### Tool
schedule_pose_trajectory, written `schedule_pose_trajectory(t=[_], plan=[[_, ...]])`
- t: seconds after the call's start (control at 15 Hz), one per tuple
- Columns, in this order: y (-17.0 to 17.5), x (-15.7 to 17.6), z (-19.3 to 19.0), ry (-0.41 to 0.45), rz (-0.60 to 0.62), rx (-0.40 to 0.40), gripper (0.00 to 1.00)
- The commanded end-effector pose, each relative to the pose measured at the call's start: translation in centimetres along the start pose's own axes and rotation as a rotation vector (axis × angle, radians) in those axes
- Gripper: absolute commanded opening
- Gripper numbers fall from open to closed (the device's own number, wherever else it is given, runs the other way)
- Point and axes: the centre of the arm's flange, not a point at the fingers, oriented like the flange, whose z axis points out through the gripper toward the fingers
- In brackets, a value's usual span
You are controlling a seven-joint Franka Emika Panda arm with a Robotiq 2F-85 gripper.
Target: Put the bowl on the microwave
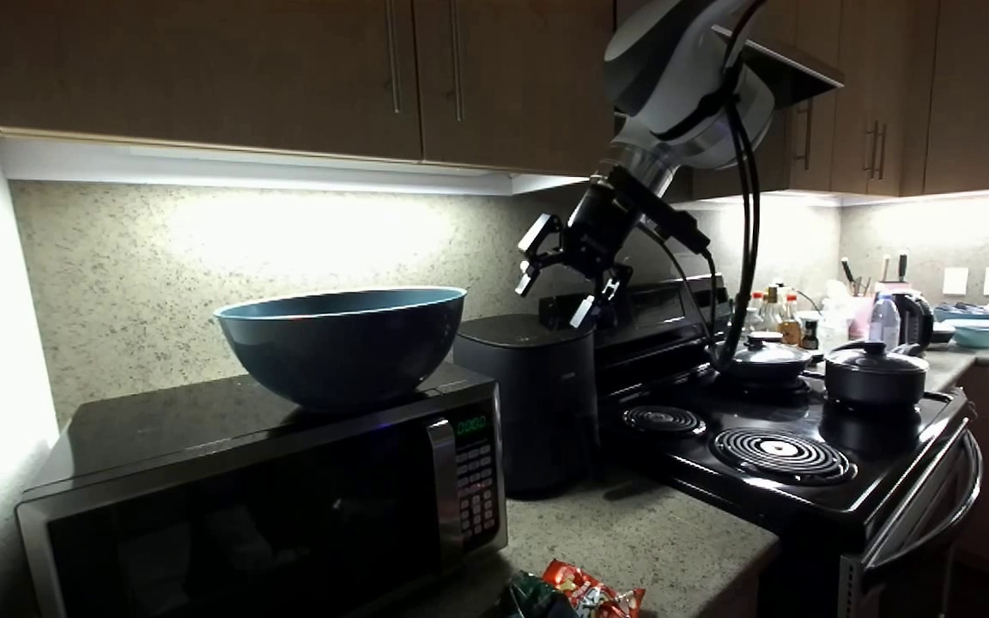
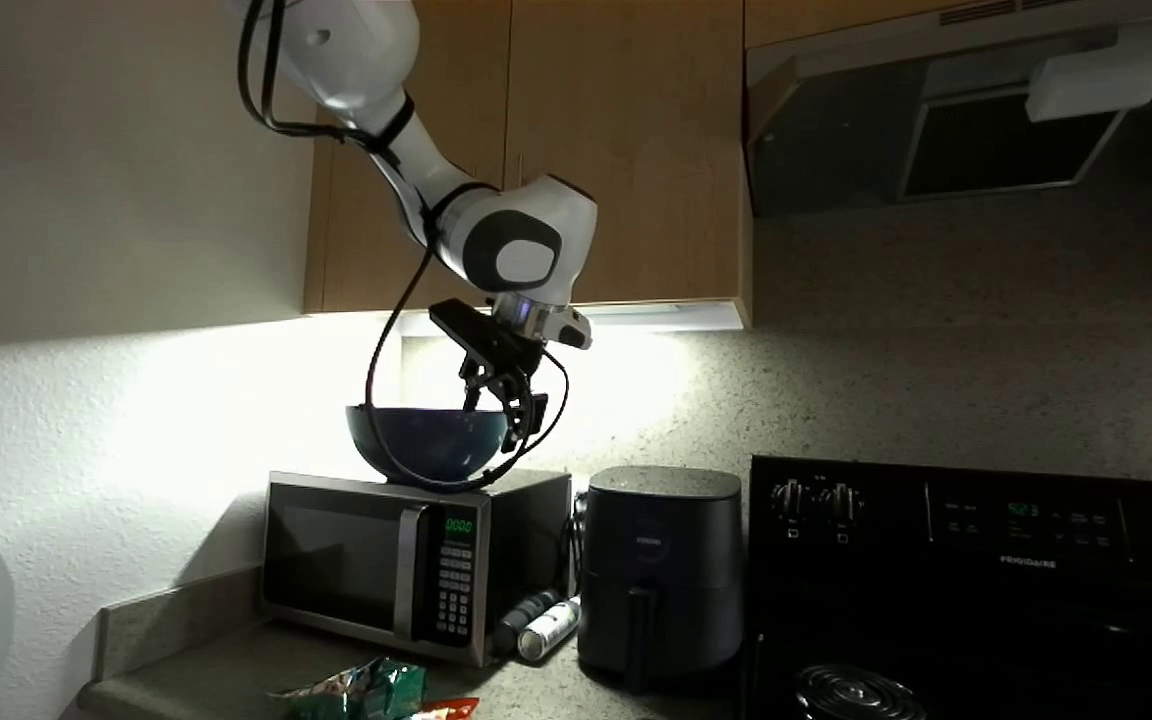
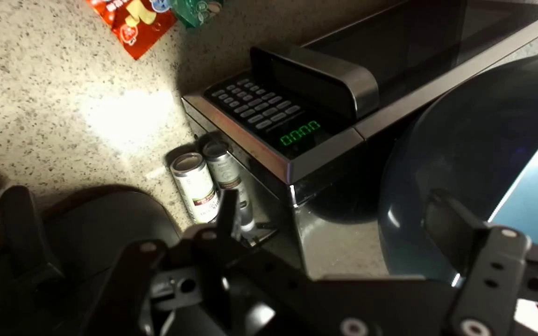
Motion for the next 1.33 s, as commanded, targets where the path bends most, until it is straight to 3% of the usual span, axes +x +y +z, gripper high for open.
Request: schedule_pose_trajectory(t=[0.0,0.13,0.47,0.73,1.27], plan=[[0.1,0.0,-0.1,0.001,0.002,0.000,1.00],[0.5,0.2,-0.4,0.007,0.009,-0.001,1.00],[-3.5,1.8,2.7,0.039,-0.101,0.006,1.00],[-6.7,2.5,5.7,0.005,-0.157,0.004,1.00],[-8.8,4.2,9.1,-0.017,-0.185,0.010,1.00]])
